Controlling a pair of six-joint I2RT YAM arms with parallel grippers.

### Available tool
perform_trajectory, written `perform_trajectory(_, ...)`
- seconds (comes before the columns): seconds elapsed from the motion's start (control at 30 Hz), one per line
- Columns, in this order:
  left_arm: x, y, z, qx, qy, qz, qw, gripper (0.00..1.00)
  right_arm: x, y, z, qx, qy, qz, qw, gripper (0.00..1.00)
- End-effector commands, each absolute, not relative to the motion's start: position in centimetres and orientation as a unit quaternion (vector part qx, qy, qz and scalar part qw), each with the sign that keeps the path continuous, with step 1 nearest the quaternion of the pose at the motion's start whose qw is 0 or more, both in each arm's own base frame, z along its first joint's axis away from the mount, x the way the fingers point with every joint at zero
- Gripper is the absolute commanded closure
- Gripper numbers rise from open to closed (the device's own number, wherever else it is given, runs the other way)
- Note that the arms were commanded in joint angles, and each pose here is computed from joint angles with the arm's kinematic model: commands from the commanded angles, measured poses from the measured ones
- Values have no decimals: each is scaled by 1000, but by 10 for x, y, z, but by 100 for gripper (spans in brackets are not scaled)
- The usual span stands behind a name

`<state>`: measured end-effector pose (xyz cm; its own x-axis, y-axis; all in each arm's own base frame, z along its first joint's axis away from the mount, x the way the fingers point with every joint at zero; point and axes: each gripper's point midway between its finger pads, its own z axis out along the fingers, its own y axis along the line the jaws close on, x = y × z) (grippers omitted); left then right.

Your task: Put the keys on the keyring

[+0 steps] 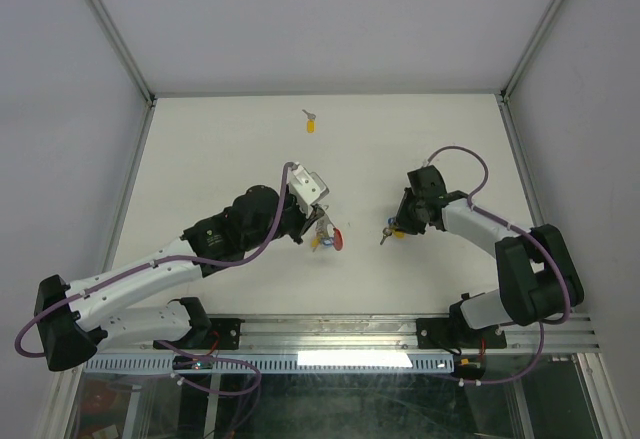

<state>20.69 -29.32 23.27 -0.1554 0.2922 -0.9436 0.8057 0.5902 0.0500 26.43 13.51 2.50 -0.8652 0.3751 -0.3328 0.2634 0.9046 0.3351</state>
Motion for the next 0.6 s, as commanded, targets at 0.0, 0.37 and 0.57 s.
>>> perform_trajectory(0.0, 213, -298, 268, 373, 693, -260, 559, 100, 273, 138, 28, 165, 951, 153, 210, 79)
perform_trajectory(0.37, 212, -299, 266, 378, 694, -261, 554, 100, 269, 141, 29, 161, 952, 162, 204, 79)
perform_trajectory(0.57, 211, -301, 264, 381, 694, -262, 552, 100, 270, 143, 36, 159, 949, 170, 211, 79)
